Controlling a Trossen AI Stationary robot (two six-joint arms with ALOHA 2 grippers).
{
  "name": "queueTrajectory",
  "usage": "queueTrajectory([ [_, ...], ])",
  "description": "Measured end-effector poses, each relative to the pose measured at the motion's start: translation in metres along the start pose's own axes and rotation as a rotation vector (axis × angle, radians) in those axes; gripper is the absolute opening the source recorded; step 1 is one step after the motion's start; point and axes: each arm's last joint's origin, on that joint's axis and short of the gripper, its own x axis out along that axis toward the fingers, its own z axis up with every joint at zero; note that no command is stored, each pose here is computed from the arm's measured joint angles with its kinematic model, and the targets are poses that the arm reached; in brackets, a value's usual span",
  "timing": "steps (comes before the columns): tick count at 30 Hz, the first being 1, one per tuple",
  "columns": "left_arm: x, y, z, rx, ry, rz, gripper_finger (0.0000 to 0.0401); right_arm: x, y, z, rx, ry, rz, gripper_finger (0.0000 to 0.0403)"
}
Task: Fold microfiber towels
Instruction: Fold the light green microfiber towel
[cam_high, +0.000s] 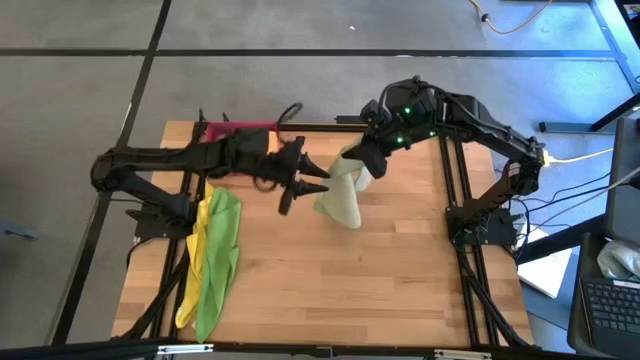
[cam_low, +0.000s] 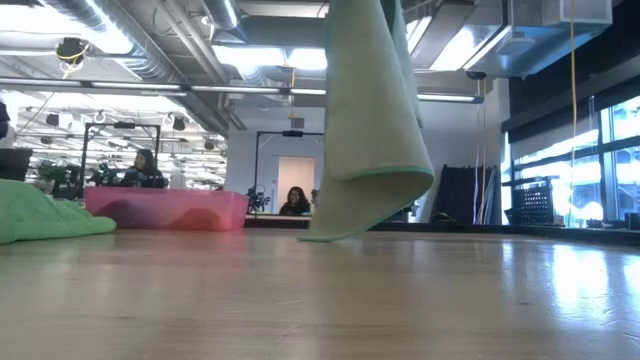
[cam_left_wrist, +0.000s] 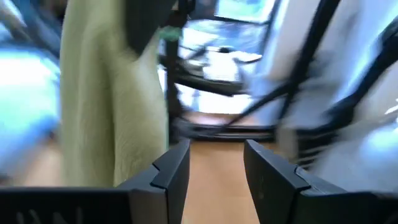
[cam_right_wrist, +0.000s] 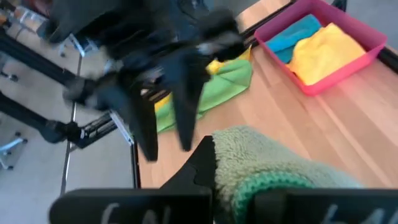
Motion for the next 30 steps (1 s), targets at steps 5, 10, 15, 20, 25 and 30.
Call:
queueTrajectory([
  [5, 0.002, -0.034, -0.002, 0.335, 0.045, 0.317, 0.0143, -0.003, -0.01, 0.005, 0.014, -0.02, -0.016, 0.0006],
  [10, -0.002, -0.044, -0.008, 0.436, 0.149, 0.549, 0.0154, -0.005, -0.013, 0.008, -0.006, -0.013, 0.025, 0.0006],
  [15, 0.011, -0.044, -0.027, 0.423, 0.262, 0.552, 0.0169, -0.006, -0.012, 0.015, -0.021, -0.07, 0.07, 0.0006],
  [20, 0.026, -0.043, -0.035, 0.419, 0.278, 0.625, 0.0178, -0.007, -0.014, 0.019, 0.013, -0.1, 0.073, 0.0006],
  [25, 0.038, -0.031, -0.041, 0.412, 0.291, 0.74, 0.0179, -0.007, -0.014, 0.019, 0.026, -0.099, 0.076, 0.0006],
  [30, 0.045, -0.029, -0.047, 0.413, 0.3, 0.778, 0.0176, -0.008, -0.015, 0.021, 0.026, -0.102, 0.088, 0.0006],
])
